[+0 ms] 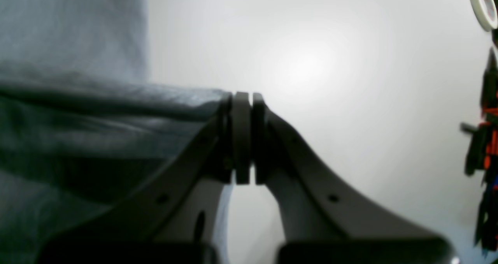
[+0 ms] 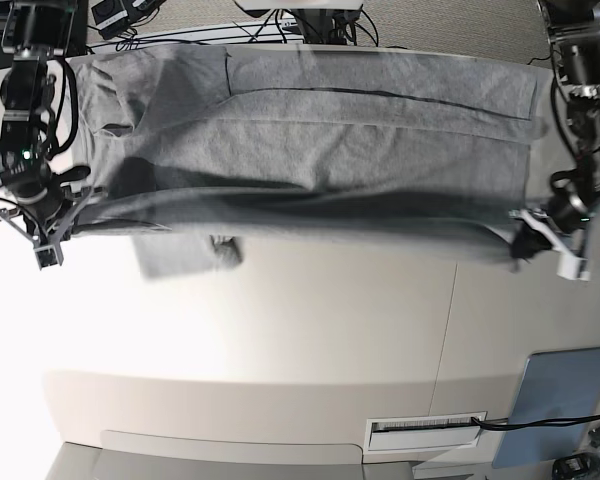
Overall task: Fold the T-shirt properly
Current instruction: 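Grasp the opposite edge with both grippers and fold it over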
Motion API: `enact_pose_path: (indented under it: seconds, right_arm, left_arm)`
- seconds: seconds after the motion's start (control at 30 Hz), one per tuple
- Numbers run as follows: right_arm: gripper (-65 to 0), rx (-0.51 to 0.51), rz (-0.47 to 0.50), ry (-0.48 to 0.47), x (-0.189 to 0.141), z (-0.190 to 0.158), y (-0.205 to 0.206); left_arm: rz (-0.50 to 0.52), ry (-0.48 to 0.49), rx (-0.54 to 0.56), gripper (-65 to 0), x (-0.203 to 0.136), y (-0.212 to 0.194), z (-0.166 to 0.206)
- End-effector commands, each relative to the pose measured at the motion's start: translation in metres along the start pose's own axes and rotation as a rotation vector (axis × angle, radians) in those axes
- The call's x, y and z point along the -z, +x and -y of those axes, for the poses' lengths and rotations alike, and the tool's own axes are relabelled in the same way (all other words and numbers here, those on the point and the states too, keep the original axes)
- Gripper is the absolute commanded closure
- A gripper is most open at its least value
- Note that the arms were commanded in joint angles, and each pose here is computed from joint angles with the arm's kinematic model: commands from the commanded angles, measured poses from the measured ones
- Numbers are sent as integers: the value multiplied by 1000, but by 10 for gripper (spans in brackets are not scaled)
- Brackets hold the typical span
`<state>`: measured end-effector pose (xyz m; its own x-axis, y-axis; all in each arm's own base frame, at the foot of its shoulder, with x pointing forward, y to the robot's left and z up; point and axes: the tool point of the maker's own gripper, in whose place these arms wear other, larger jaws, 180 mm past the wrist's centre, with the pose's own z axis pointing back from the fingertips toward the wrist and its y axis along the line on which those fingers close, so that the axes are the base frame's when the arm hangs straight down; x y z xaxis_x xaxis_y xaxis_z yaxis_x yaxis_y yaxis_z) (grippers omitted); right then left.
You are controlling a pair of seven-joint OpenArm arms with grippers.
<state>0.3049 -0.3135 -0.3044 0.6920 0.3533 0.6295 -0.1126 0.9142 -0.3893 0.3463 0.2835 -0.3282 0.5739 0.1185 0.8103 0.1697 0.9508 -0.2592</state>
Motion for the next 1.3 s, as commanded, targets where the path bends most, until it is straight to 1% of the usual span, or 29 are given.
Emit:
enact_pose_path:
  seconds: [0.0, 0.07, 0.17, 0.27, 0.4, 0.5, 0.57, 0.67, 0.87, 1.0, 1.13, 1.27]
  right_arm:
    - [0, -18, 35, -41, -7, 12, 10]
    - [0, -25, 25, -47, -11, 8, 3]
    - [0, -49, 8, -72, -20, 6, -7]
    - [0, -86, -3, -103, -32, 4, -15]
    - [0, -126, -28, -132, -48, -1, -28]
    - [0, -136, -48, -135, -56, -6, -40]
    - [0, -142, -71, -124, -58, -9, -50]
    - [0, -151, -99, -111, -60, -13, -61]
    - [0, -166, -183, -88, -66, -19, -88]
    - [0, -166, -222, -80, -71, -23, -104]
    - [0, -172, -242, -72, -74, -25, -112]
    - [0, -192, -230, -54, -73, -28, -110]
  left_arm:
    - [55, -3, 28, 0, -11, 21, -1]
    - [55, -11, 34, 0, -22, 18, 2]
    - [28, -7, 54, 0, -36, 4, 4]
    - [7, -14, 29, 0, -48, -14, 5]
    - [-53, 7, 3, 0, -61, -44, -1]
    - [-78, 6, -23, 0, -69, -62, 0]
    - [-100, 7, -32, 0, -73, -73, 0]
    - [-124, -23, -13, 0, -77, -83, 6]
    - [-163, -18, -21, 0, -83, -97, 6]
    - [-190, -16, -26, 0, -87, -107, 6]
    - [-204, -13, -12, 0, -88, -110, 5]
    - [-201, -19, -10, 0, -88, -110, 6]
